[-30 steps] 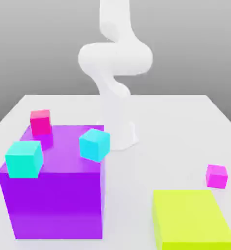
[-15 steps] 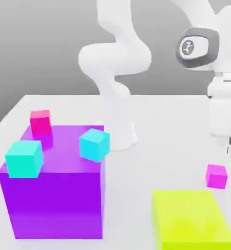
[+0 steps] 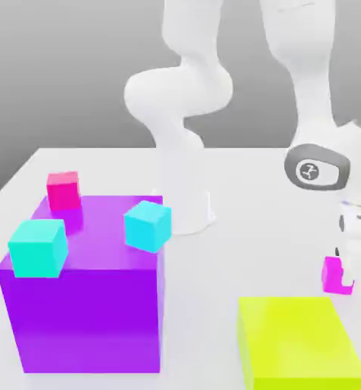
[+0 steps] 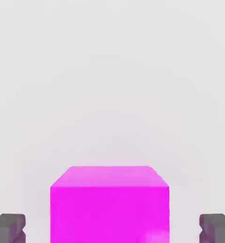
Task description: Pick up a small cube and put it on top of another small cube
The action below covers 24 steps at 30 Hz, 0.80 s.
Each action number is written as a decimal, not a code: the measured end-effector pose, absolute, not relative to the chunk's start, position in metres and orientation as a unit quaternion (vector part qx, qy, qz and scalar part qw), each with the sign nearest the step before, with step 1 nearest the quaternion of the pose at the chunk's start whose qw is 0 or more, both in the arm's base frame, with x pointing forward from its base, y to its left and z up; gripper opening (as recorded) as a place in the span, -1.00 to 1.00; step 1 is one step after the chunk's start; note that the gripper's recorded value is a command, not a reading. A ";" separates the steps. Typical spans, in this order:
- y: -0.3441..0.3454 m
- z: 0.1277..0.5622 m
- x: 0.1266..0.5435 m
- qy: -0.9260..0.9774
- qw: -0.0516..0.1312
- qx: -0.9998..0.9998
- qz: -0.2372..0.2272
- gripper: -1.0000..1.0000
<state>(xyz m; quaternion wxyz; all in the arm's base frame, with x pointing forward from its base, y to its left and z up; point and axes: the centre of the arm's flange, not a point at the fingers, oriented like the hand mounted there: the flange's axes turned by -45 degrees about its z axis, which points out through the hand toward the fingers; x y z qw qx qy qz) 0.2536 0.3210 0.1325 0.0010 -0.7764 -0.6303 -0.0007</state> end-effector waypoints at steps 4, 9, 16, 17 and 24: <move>0.321 0.132 0.253 -0.630 0.001 -0.776 -0.001 -1.00; 0.323 0.145 0.254 -0.629 0.002 -0.777 -0.002 -1.00; 0.321 0.191 0.254 -0.630 0.001 -0.776 -0.001 -1.00; 0.322 0.194 0.255 -0.636 0.001 -0.772 -0.002 -1.00; 0.249 0.228 0.346 -0.510 -0.037 -0.859 -0.015 -1.00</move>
